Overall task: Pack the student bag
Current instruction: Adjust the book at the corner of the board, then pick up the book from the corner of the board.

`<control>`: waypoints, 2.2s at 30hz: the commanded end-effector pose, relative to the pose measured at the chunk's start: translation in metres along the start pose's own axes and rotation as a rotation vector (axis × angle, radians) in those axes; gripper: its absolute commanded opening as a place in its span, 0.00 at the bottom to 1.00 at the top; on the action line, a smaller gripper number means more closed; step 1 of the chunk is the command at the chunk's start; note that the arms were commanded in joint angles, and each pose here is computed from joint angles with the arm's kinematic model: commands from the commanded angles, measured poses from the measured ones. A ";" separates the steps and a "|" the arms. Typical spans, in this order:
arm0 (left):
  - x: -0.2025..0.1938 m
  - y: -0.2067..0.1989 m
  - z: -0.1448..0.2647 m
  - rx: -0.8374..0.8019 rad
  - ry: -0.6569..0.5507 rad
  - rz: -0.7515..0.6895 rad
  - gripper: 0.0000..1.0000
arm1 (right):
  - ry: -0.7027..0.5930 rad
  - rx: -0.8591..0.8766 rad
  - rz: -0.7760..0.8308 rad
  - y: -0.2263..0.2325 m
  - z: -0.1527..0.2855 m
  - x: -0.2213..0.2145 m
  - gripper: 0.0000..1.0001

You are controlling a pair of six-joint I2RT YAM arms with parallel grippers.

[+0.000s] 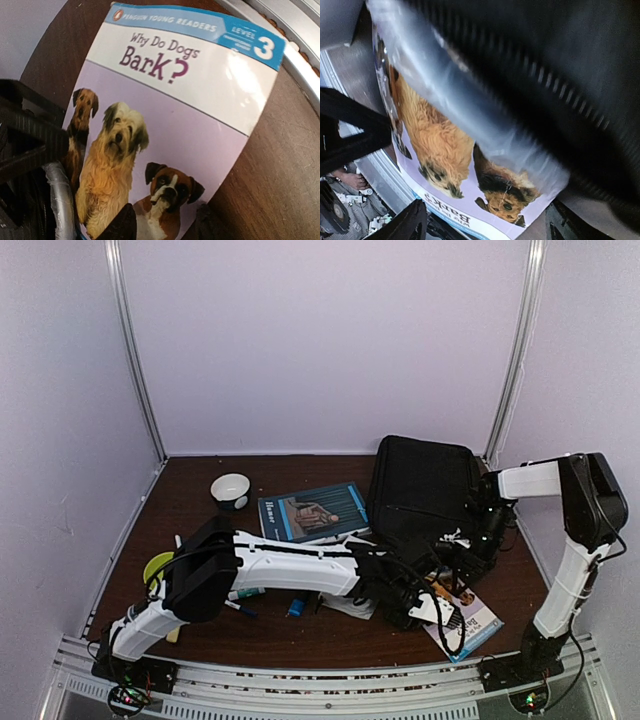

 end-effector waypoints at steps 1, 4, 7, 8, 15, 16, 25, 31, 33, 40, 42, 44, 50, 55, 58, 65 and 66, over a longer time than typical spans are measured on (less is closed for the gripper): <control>-0.002 -0.005 -0.010 -0.001 0.028 -0.017 0.41 | -0.063 0.042 0.024 0.006 -0.004 0.023 0.82; -0.003 -0.007 -0.008 -0.010 0.028 -0.006 0.40 | -0.073 0.089 0.028 0.015 -0.007 0.028 0.81; -0.003 -0.009 -0.005 -0.023 0.030 0.011 0.43 | -0.105 0.131 0.044 0.025 0.000 0.034 0.80; -0.003 -0.011 -0.004 -0.027 0.030 0.011 0.43 | -0.117 0.151 0.053 0.030 0.004 0.034 0.80; -0.007 -0.015 -0.003 -0.023 0.027 0.032 0.43 | -0.162 0.205 0.141 0.063 0.030 0.029 0.78; -0.007 -0.015 -0.004 -0.023 0.029 0.033 0.42 | -0.165 0.208 0.150 0.066 0.032 0.027 0.78; -0.009 -0.016 -0.004 -0.015 0.027 0.051 0.42 | -0.132 0.033 0.099 0.032 0.037 0.003 0.75; -0.010 -0.016 -0.005 -0.015 0.020 0.058 0.42 | -0.103 -0.068 0.033 -0.009 0.035 -0.011 0.75; -0.010 -0.016 -0.005 -0.015 0.020 0.060 0.42 | -0.083 -0.083 0.023 -0.016 0.030 -0.014 0.75; -0.011 -0.016 -0.006 -0.014 0.020 0.076 0.42 | -0.021 -0.071 -0.018 -0.028 0.008 -0.016 0.76; -0.011 -0.015 -0.005 -0.012 0.019 0.079 0.42 | 0.001 -0.063 -0.018 -0.029 0.003 -0.014 0.76; -0.012 -0.015 -0.006 -0.014 0.020 0.078 0.42 | 0.028 -0.048 -0.009 -0.025 -0.004 -0.012 0.76; -0.012 -0.014 -0.006 -0.012 0.019 0.080 0.42 | 0.092 0.115 0.079 0.005 -0.017 -0.009 0.72; -0.012 -0.013 -0.007 -0.008 0.020 0.085 0.42 | 0.041 0.252 0.154 0.031 0.002 -0.006 0.69; -0.013 -0.013 -0.007 -0.006 0.020 0.092 0.42 | -0.003 0.309 0.185 0.044 0.015 -0.004 0.67; -0.014 -0.013 -0.007 -0.007 0.017 0.093 0.42 | -0.057 0.379 0.205 0.060 0.031 -0.002 0.61; -0.014 -0.013 -0.008 -0.007 0.018 0.094 0.42 | -0.055 0.377 0.202 0.060 0.030 -0.002 0.59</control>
Point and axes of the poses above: each gripper's point midway between its finger pads, its own z axis back along the fingers, its own y axis along the line the jaws close on, x = y × z, the point moved 6 cm from there along z, back along the fingers, and after that the axes turned 2 degrees about -z, right-handed, at the moved point
